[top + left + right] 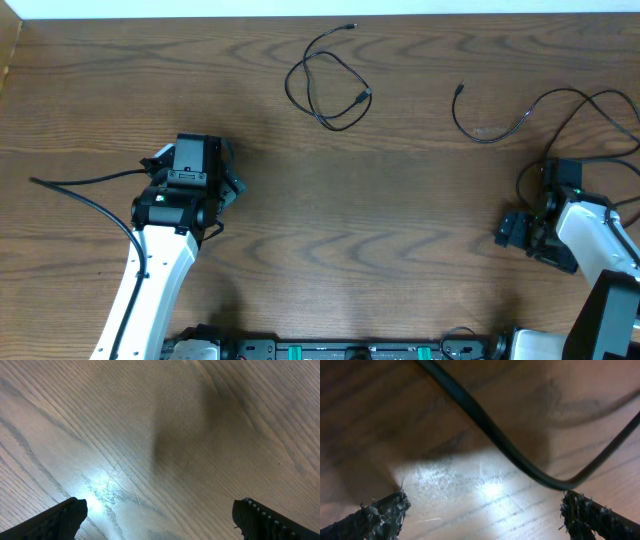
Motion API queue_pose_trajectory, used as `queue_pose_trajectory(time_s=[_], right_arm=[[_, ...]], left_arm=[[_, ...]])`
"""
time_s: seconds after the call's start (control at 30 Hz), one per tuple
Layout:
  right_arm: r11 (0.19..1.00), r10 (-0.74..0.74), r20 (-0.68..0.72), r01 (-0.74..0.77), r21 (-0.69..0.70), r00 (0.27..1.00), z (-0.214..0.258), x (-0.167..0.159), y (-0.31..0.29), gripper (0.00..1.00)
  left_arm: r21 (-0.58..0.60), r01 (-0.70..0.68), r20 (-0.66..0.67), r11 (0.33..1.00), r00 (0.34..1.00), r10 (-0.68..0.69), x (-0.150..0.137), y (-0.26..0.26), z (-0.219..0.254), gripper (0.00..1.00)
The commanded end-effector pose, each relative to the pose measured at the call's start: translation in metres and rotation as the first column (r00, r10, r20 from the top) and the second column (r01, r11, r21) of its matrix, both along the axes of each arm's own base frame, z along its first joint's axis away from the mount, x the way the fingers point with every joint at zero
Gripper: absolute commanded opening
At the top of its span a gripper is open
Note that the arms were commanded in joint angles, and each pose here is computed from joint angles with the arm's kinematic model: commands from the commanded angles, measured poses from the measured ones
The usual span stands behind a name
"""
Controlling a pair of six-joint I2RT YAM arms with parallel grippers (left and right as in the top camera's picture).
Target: Untangle cables
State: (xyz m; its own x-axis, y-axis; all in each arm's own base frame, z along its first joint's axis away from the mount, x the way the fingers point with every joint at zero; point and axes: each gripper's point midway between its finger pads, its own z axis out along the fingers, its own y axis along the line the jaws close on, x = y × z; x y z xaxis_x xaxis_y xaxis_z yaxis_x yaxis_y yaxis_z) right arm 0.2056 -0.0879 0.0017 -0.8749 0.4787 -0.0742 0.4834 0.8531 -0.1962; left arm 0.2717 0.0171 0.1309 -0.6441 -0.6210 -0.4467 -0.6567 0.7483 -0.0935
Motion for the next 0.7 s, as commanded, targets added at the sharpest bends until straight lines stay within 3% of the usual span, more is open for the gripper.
queue_pose_trajectory(time_s=[0.0,0.2,0.33,0.53,0.67], right_arm=[[0.998,-0.055,-0.050,0.054,-0.034,0.997,-0.016,-0.017,-0.004,0.99],[0.990,-0.123,-0.074,0.118,-0.074,0.990,-0.015,-0.029,-0.016,0.99],[0.994,-0.092,-0.063,0.088,-0.067,0.994,-0.021,-0.032,-0.028,0.99],[0.996,0.028,0.064,-0.033,0.086,0.998,-0.040,-0.017,-0.022,0.99],[0.995,0.019,0.101,-0.029,0.101,0.995,-0.046,-0.018,-0.024,0.99]], left_arm=[[0.023,-0.008,0.013,1.000,1.000,0.008,0.004,0.005,0.006,0.98],[0.023,-0.008,0.013,1.000,1.000,0.008,0.004,0.005,0.006,0.98],[0.023,-0.008,0.014,1.000,1.000,0.008,0.004,0.005,0.006,0.98],[0.023,-0.008,0.014,1.000,1.000,0.008,0.004,0.005,0.006,0.98],[0.023,-0.008,0.013,1.000,1.000,0.008,0.004,0.005,0.006,0.98]])
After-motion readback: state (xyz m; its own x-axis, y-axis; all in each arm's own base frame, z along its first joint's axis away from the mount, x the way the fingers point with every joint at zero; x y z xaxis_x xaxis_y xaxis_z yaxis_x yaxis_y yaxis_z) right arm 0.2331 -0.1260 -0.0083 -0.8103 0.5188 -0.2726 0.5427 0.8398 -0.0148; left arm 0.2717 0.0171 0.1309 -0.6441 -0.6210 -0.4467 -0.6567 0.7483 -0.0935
